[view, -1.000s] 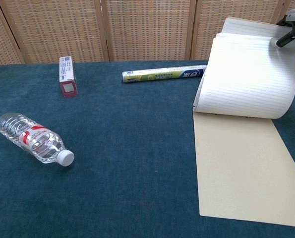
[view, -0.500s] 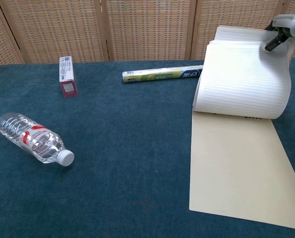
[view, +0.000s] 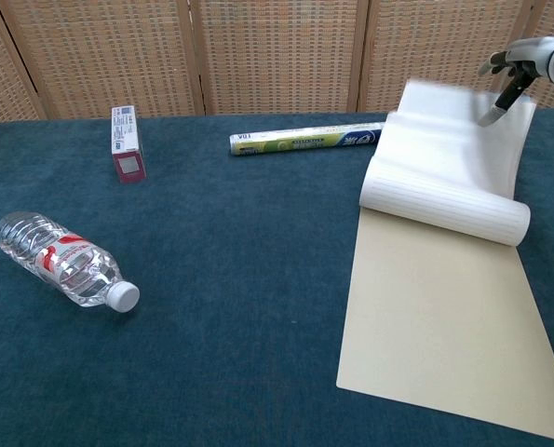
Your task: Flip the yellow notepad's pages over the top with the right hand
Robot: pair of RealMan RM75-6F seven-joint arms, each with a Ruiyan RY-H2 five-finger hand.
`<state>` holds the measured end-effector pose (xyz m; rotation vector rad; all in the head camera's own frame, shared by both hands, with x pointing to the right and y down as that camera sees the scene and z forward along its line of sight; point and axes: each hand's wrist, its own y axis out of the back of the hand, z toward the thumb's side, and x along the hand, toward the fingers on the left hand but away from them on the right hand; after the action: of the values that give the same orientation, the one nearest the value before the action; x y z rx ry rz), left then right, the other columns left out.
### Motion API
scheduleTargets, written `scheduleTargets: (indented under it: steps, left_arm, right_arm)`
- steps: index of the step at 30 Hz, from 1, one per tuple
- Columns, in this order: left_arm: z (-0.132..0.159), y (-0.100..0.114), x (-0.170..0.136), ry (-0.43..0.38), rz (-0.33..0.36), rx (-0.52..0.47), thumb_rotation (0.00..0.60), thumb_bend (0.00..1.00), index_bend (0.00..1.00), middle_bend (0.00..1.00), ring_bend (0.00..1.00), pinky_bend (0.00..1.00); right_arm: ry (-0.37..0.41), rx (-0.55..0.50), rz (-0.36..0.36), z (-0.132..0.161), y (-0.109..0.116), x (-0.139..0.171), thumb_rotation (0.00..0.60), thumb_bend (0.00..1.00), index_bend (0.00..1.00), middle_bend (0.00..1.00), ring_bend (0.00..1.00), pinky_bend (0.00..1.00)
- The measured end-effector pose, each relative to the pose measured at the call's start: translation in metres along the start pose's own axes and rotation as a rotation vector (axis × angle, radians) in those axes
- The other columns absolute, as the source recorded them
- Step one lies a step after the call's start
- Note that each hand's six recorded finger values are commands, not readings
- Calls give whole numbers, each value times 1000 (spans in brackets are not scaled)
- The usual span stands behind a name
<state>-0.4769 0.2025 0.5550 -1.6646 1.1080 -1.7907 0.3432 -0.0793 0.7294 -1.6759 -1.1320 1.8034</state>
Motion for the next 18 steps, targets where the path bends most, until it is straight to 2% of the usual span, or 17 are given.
scheduleTargets:
  steps: [3, 10, 18]
  left_arm:
    - [0, 0, 0, 1, 0, -3, 600, 0, 0, 0, 0, 0]
    - [2, 0, -1, -9, -2, -1, 600, 0, 0, 0, 0, 0]
    - [5, 1, -7, -33, 5, 0, 600, 0, 0, 0, 0, 0]
  right_arm:
    - [-16, -30, -37, -2, 6, 0, 600, 40, 0, 0, 0, 0]
    - [-48, -82, -181, -8, 36, 2, 600, 40, 0, 0, 0, 0]
    - [-38, -99, -272, -15, 62, 6, 600, 40, 0, 0, 0, 0]
